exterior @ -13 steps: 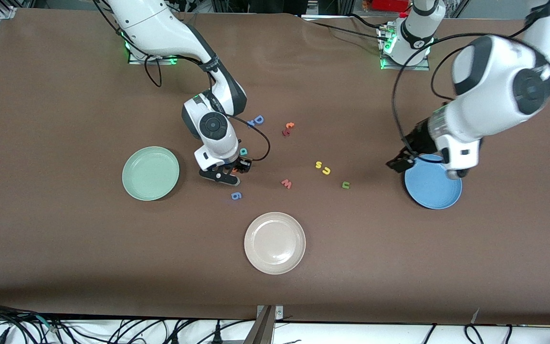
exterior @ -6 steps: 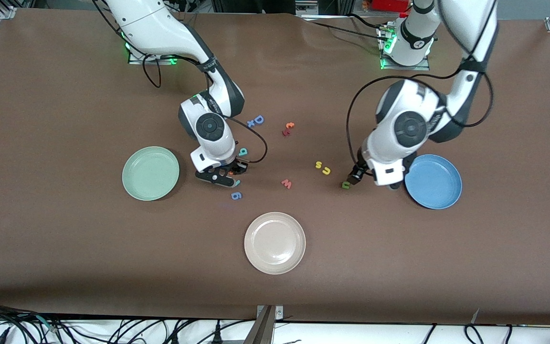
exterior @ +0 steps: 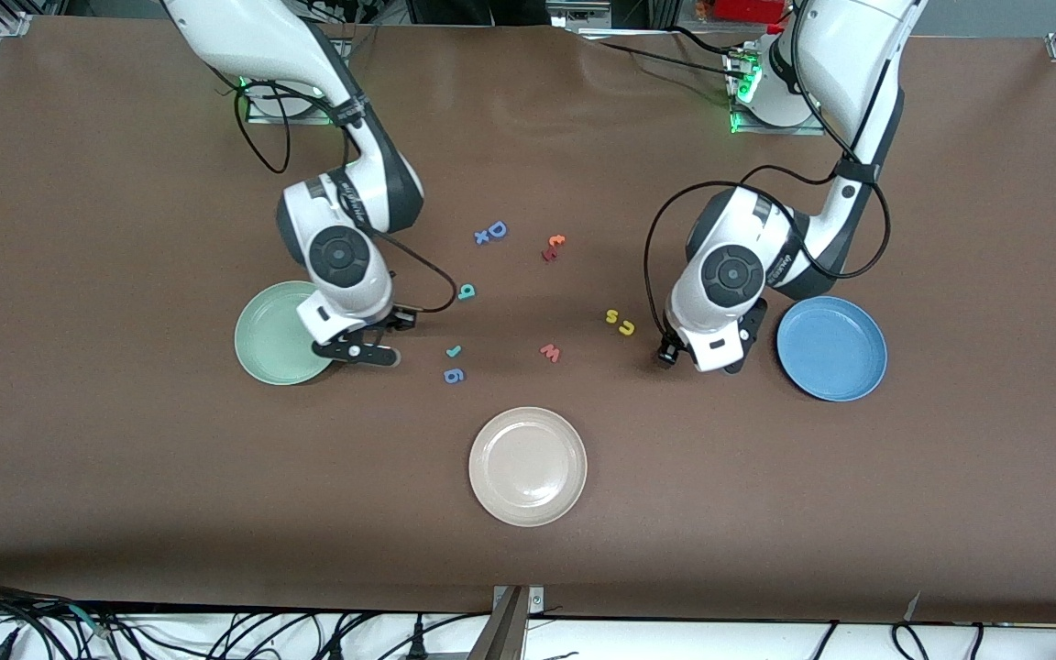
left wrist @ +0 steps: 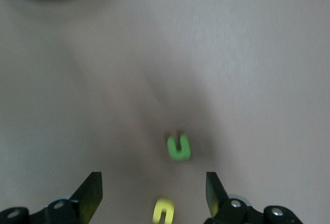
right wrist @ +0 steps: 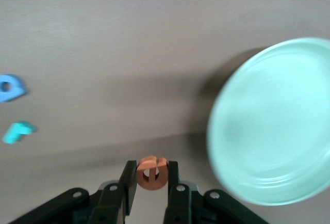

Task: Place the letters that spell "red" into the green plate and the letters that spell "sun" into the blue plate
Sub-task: 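Drop the e on the green plate while the left gripper lowers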

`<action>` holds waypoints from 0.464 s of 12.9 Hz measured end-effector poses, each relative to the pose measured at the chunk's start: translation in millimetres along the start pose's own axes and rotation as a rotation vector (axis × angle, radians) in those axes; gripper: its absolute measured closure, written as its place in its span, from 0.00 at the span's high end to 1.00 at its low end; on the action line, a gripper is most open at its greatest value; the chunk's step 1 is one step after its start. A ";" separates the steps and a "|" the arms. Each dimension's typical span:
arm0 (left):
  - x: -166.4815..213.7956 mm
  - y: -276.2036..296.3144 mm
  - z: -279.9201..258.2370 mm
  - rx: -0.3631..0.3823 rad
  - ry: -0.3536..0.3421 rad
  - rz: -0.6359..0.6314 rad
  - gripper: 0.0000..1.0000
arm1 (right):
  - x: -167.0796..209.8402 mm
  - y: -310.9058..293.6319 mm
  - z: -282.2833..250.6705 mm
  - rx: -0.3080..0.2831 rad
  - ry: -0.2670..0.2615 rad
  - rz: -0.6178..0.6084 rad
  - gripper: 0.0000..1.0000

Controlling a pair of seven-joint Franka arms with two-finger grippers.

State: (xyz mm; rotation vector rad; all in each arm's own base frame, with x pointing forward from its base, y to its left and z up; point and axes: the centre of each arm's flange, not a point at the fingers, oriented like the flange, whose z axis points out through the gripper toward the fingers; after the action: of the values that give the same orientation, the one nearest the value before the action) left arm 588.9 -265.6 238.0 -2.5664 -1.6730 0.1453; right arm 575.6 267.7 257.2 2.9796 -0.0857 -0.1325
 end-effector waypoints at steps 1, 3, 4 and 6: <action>8.2 2.4 4.6 -0.013 0.006 -0.012 0.89 | 5.2 22.3 -0.5 -0.014 -0.009 -0.032 0.28; 11.8 6.0 16.2 -0.030 0.008 -0.018 0.88 | 12.9 69.3 9.4 -0.040 -0.030 -0.077 0.28; 11.1 7.5 22.6 -0.036 0.008 -0.019 0.87 | 15.2 88.8 19.0 -0.050 -0.041 -0.090 0.28; 9.3 9.0 35.2 -0.037 0.009 -0.018 0.86 | 11.5 109.4 48.8 -0.052 -0.028 -0.095 0.28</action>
State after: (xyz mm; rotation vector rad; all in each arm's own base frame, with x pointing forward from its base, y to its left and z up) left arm 596.5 -260.4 201.7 -2.5738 -1.7114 0.1030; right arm 577.0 151.6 225.6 2.9312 0.0557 -0.1847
